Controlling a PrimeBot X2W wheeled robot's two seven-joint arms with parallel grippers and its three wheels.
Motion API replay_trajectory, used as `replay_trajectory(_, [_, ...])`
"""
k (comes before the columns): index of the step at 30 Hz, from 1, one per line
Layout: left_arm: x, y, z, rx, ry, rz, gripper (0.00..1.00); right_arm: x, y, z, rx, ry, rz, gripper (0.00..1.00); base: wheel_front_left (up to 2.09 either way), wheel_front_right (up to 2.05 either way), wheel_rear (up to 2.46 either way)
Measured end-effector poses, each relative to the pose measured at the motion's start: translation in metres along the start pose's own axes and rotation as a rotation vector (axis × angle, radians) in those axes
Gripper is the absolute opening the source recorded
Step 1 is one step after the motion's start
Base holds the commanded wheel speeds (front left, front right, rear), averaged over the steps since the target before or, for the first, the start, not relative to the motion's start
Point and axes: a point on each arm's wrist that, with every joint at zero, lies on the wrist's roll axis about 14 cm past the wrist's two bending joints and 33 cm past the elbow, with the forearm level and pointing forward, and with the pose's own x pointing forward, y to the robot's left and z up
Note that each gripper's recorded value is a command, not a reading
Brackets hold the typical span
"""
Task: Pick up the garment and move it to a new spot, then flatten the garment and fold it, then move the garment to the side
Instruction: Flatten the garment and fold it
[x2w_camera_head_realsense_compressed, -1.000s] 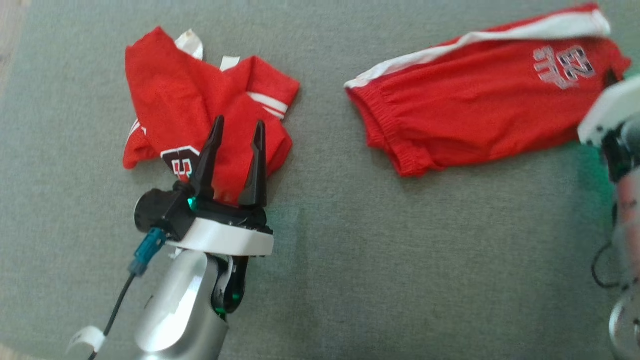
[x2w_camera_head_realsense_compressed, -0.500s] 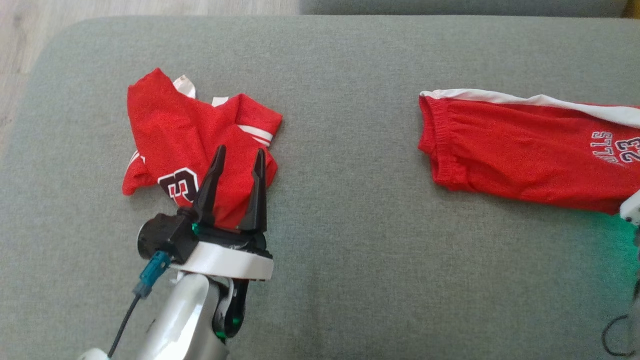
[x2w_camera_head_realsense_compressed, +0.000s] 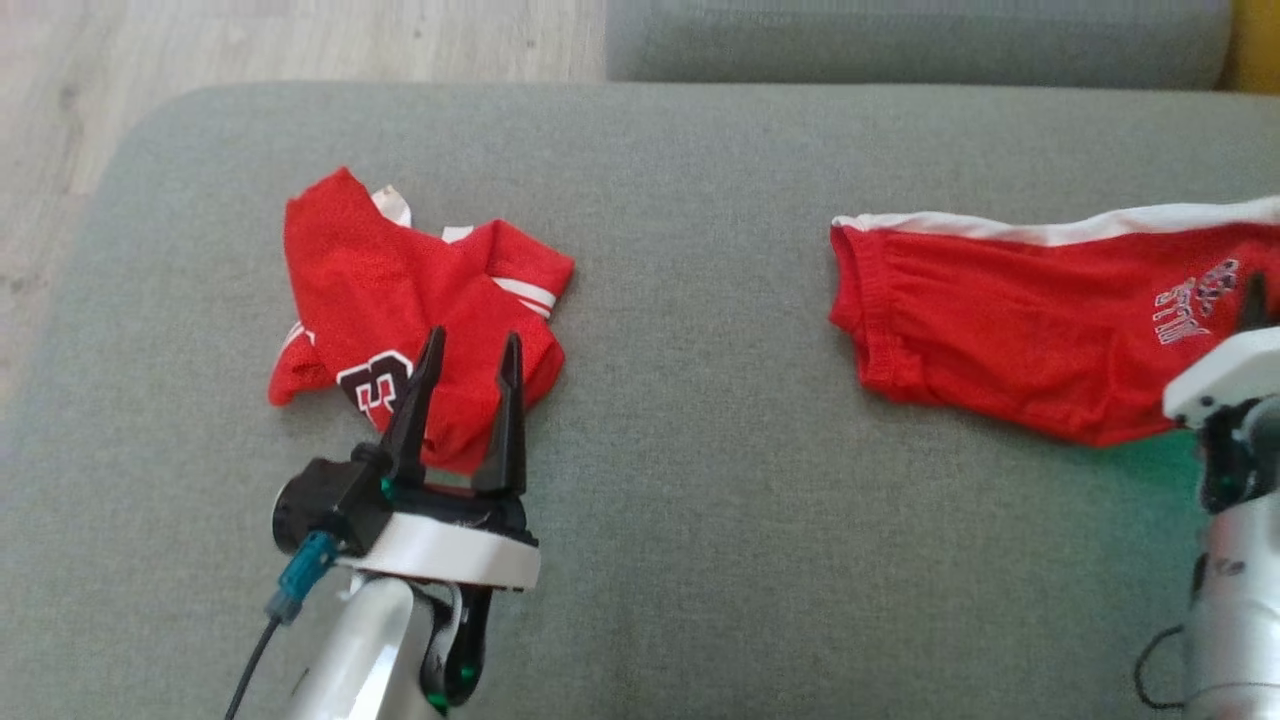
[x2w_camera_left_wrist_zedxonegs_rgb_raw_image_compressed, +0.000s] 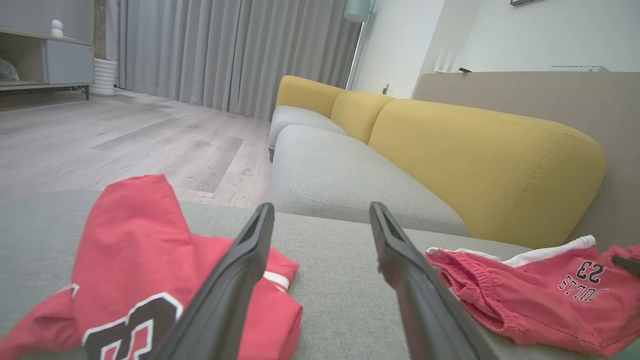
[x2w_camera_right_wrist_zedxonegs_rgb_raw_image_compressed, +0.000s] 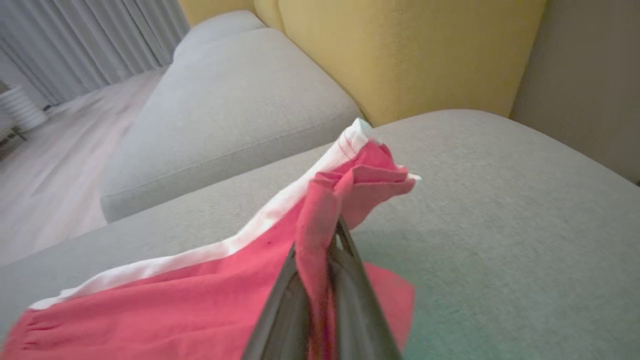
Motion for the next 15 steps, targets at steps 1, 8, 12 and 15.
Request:
replay_trajectory(1, [-0.002, 0.001, 0.001, 0.001, -0.002, 0.003, 1.0, -0.002, 0.008, 0.004, 0.003, -0.014, 0.022, 0.0, 0.0, 0.0, 0.0])
replay_trajectory(8, [-0.015, 0.008, 0.012, 0.02, -0.031, 0.037, 1.0, -0.009, 0.073, 0.026, -0.02, -0.084, 0.2, 0.0, 0.0, 0.0, 0.0])
replay_trajectory(12, [-0.021, 0.015, 0.015, 0.022, -0.038, 0.061, 1.0, -0.013, 0.11, 0.026, -0.034, -0.085, 0.299, 0.0, 0.0, 0.0, 0.0])
replay_trajectory(15, [-0.026, 0.02, 0.013, 0.028, -0.033, 0.078, 1.0, -0.016, 0.136, 0.017, -0.059, -0.067, 0.369, 0.0, 0.0, 0.0, 0.0])
